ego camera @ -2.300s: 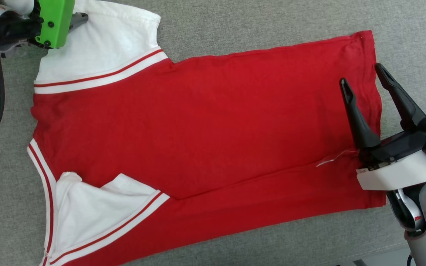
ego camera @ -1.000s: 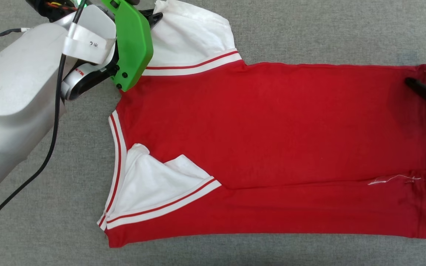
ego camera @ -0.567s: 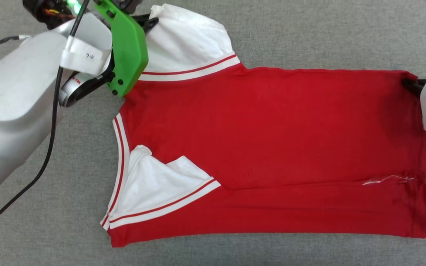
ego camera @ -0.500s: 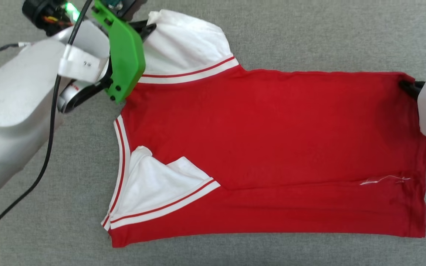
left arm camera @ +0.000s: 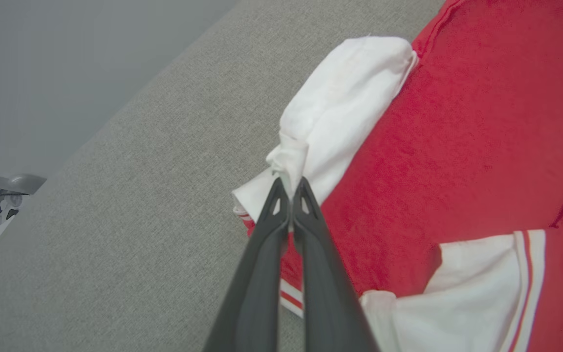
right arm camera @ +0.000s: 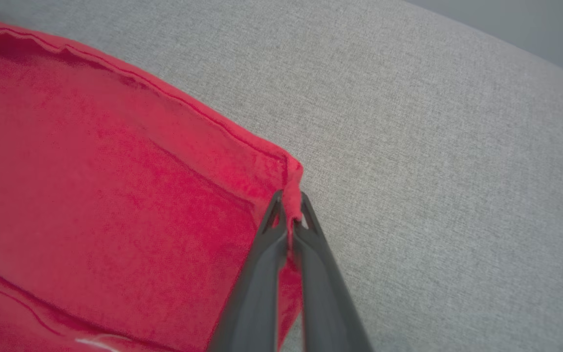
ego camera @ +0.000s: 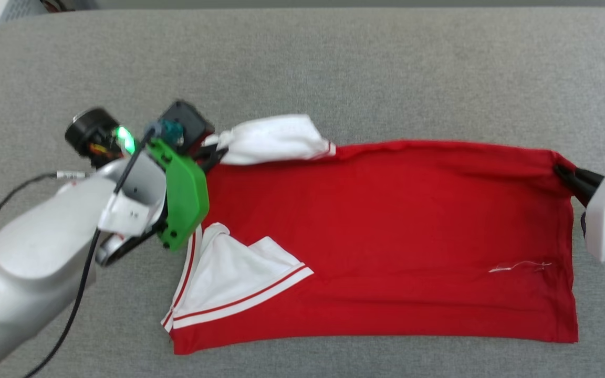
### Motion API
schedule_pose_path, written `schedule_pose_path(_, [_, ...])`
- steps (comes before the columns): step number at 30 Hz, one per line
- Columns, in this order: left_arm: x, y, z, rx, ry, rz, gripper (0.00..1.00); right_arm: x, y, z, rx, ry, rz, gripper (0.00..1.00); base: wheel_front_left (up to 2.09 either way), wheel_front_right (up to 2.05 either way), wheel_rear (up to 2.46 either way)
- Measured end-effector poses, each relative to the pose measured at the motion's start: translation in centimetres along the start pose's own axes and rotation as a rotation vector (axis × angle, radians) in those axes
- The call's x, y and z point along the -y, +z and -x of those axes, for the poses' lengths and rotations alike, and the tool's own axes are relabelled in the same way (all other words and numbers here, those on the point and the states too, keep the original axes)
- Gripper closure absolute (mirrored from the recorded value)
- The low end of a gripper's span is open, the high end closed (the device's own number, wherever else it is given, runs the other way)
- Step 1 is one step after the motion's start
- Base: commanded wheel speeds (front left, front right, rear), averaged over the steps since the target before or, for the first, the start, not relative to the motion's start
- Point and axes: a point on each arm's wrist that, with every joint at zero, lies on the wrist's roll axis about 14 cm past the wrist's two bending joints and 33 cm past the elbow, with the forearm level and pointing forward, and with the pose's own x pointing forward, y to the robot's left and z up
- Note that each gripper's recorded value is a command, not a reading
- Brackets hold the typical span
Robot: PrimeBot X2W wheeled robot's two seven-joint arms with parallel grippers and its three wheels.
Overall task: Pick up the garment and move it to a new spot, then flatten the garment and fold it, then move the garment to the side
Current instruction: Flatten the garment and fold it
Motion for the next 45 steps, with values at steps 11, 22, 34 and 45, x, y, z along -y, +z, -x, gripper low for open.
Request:
schedule_pose_path(11, [5.5,-4.9,4.6,-0.048,0.000,0.092,1.00,-2.1,-3.6,4.3,0.017,0.001,-0.057,1.00,0.00,0.00,0.00])
schedule_pose_path(22, [9.1,-10.1,5.6,-0.135,-0.013,0.230,1.00,-4.6,-9.1,5.2,-0.116,0.034,-0.145,1.00,0.00,0.00,0.00])
schedule_pose_path(34, [6.6,-9.4,5.8,0.025,0.176,0.311,0.00,-4.4,-6.7,5.8,0.003,0.009,-0.155,0.00,0.00,0.00,0.00])
schedule_pose_path(45, [1.3,-5.7,9.4,0.279,0.521,0.264,0.00,-2.5,-0.6,9.2,0.139,-0.011,-0.134,0.00,0.00,0.00,0.00])
